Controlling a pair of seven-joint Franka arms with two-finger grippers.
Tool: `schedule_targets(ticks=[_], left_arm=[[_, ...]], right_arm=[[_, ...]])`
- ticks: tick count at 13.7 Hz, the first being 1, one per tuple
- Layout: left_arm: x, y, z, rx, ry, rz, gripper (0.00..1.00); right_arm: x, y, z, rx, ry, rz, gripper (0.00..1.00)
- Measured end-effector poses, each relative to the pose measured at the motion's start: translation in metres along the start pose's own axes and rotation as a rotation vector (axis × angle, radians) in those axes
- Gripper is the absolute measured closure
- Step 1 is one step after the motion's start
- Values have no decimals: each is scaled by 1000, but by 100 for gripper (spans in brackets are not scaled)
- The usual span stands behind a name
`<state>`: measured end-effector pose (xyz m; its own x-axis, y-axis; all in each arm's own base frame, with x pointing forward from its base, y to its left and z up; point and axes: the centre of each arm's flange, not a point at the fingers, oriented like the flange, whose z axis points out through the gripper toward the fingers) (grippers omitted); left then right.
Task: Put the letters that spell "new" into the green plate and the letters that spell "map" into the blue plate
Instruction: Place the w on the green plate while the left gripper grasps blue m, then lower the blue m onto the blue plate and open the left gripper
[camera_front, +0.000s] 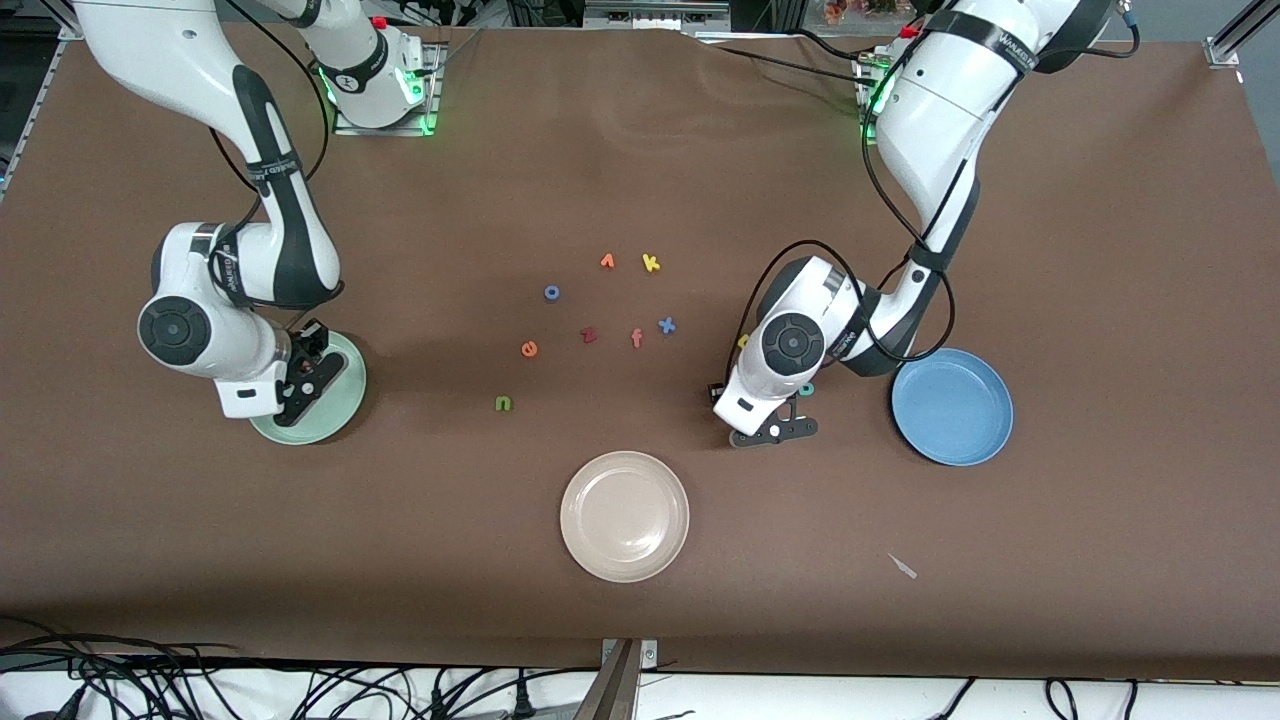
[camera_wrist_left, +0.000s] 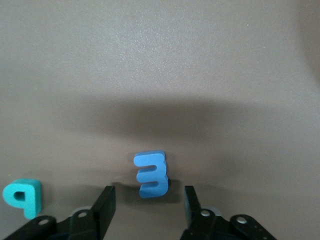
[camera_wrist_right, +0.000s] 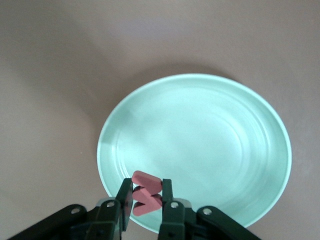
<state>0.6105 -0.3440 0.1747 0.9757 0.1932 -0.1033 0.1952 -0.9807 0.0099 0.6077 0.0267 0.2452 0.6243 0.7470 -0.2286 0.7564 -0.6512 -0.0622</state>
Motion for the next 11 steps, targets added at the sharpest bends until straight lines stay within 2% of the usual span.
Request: schedule_targets(ticks=[1,4,6,7,11], left_arm=[[0,0,2,-1,1,-1,39],[2,1,0,-6,6,-5,74],[4,1,-2,-9,10,-7,74],[6,1,-7,-15,19,-8,74],[29,-26,-81,-4,36,42,74]], right_arm=[[1,-1,1,1,-1,37,58],[10,-7,-5,-5,7,128,27],[15,-13,-10,-4,11,196,7],[17,-16,-12,-1,12,225,0],[33,-36,-25,4,34,366,0]])
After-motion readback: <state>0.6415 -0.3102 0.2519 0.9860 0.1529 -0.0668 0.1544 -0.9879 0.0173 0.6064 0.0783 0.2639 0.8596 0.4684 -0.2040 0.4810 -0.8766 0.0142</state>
